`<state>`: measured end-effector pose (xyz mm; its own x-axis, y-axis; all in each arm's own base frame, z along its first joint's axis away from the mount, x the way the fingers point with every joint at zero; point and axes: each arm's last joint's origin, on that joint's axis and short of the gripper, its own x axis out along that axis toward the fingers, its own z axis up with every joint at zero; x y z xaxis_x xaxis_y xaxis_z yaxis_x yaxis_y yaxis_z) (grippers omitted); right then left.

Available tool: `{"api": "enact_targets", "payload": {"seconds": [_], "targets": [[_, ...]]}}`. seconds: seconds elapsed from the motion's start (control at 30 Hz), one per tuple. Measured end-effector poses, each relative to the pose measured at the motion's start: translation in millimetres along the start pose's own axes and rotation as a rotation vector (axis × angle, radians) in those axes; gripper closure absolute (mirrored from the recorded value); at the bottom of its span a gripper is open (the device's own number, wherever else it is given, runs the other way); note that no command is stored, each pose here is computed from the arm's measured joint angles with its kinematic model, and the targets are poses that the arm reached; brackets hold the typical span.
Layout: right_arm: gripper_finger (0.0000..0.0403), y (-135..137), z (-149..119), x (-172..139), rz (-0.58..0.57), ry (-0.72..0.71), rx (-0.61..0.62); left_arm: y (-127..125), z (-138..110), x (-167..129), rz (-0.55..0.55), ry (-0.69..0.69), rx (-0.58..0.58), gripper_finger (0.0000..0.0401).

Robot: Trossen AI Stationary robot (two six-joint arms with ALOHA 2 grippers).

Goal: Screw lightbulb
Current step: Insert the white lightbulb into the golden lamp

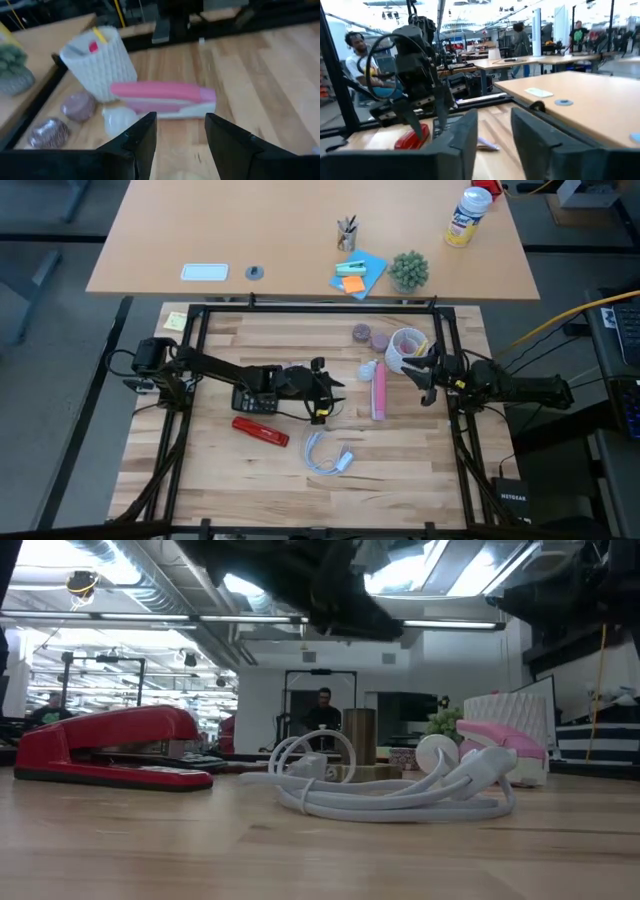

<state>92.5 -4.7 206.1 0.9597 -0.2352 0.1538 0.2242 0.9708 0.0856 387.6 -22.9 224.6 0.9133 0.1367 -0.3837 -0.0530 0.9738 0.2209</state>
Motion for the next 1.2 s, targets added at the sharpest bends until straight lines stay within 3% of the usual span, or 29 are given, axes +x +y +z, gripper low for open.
{"api": "enact_targets", "payload": {"seconds": [0.13,0.3,0.6,0.77,0.93,1.2], "targets": [[0.0238,2.0,17.9,4.5,-0.001,0.001,-0.088,-3.4,7.8,-1.9,-0.008,-0.023,0.019,0.0242],[0.0231,7.3,40.5,21.1,-0.004,0.084,-0.227,-5.8,10.4,-2.8,-0.014,-0.027,0.039,0.0242],[0.0237,17.3,65.4,84.4,-0.109,0.481,-0.574,-5.8,10.3,-2.8,-0.015,-0.026,0.003,0.0242],[0.0237,10.7,59.4,128.7,-0.134,0.732,-0.669,-9.4,10.6,-3.5,-0.023,-0.027,0.005,0.0242],[0.0238,-4.0,36.1,161.9,-0.139,0.989,-0.733,-14.8,10.1,-4.7,-0.038,-0.017,0.013,0.0242],[0.0238,-22.7,-8.3,182.2,-0.058,1.215,-0.775,-19.8,-0.9,-6.1,-0.063,0.095,0.043,0.0242]]}}
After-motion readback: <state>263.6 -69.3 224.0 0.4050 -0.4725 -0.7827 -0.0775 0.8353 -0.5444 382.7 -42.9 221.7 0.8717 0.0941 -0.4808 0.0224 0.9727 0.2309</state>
